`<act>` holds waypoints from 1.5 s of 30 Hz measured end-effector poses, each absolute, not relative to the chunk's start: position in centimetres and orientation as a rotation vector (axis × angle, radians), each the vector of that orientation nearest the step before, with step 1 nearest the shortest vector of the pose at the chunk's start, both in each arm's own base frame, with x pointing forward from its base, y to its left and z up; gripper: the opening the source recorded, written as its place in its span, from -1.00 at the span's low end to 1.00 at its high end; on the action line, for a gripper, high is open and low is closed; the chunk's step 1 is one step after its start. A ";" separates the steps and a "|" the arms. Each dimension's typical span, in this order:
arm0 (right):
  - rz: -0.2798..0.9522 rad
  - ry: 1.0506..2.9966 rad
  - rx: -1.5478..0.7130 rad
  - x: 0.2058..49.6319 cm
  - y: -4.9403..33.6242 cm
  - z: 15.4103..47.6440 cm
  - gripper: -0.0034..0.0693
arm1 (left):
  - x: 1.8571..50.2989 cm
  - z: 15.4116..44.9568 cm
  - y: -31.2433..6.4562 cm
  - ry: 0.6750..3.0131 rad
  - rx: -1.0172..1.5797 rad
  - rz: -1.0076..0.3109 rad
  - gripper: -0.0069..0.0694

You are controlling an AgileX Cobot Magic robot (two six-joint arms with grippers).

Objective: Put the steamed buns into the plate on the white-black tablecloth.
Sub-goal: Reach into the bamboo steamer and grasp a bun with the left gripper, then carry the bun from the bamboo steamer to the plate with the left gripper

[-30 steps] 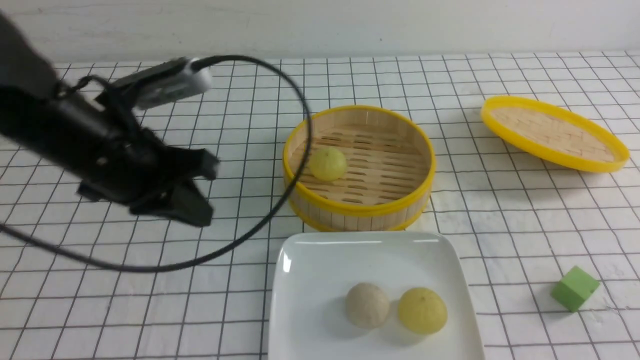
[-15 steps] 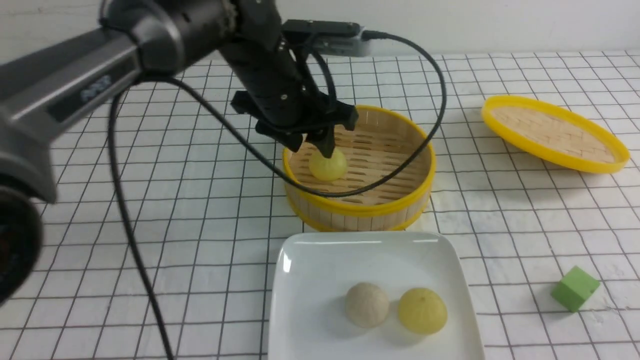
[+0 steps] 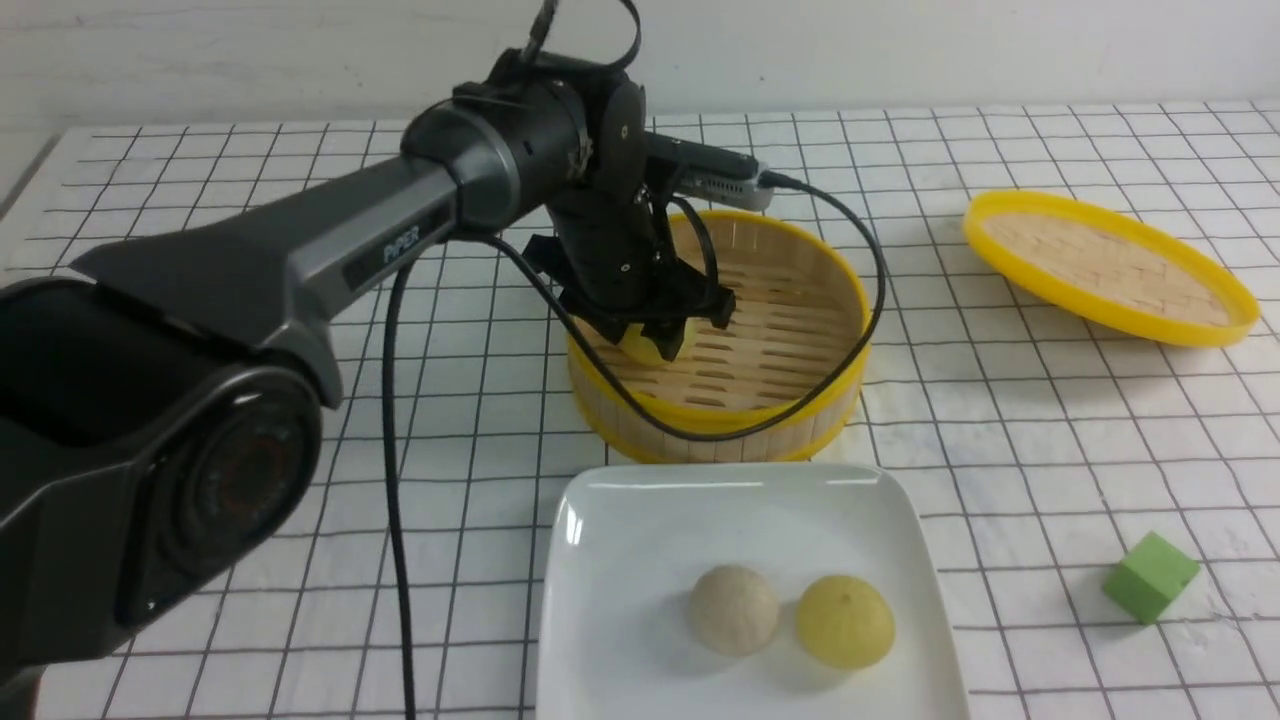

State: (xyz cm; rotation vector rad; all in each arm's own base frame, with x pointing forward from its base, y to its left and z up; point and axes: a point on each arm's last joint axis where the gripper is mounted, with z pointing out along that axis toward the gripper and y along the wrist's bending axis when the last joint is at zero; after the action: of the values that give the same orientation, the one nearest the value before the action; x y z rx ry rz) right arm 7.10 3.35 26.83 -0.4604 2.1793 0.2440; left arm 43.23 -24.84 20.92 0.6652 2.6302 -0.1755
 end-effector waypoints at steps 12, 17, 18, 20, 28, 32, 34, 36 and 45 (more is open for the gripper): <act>0.244 2.180 -0.460 7.1 3.3 26.8 -0.86 | 42.3 25.9 -24.5 2.642 0.632 -0.205 -0.77; 0.244 2.180 -0.460 7.1 3.3 26.8 -0.84 | 40.2 33.7 -23.2 2.532 0.610 -0.241 -0.77; 0.243 2.181 -0.461 7.1 3.3 26.8 -0.83 | 38.7 37.0 -22.4 2.484 0.601 -0.248 -0.77; 0.243 2.181 -0.461 7.1 3.3 26.8 -0.83 | 37.6 39.2 -21.6 2.443 0.593 -0.245 -0.77; 0.242 2.184 -0.461 7.1 3.3 26.8 -0.80 | 31.4 42.0 -18.4 2.480 0.509 -0.305 -0.76; 0.242 2.184 -0.461 7.1 3.3 26.8 -0.79 | 29.5 37.6 -18.3 2.667 0.523 -0.378 -0.76; 0.242 2.184 -0.461 7.1 3.3 26.8 -0.79 | 28.0 32.3 -18.4 2.866 0.539 -0.400 -0.76; 0.242 2.184 -0.461 7.1 3.3 26.8 -0.78 | 27.0 28.7 -18.8 2.957 0.548 -0.398 -0.76; 0.242 2.184 -0.461 7.1 3.3 26.8 -0.76 | 26.5 22.3 -21.6 2.918 0.574 -0.405 -0.60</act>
State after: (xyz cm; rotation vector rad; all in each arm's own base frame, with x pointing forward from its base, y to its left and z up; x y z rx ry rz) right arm 7.08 3.33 26.80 -0.4608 2.1839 0.2420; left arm 26.46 -21.62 22.31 0.5742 2.9185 -0.4047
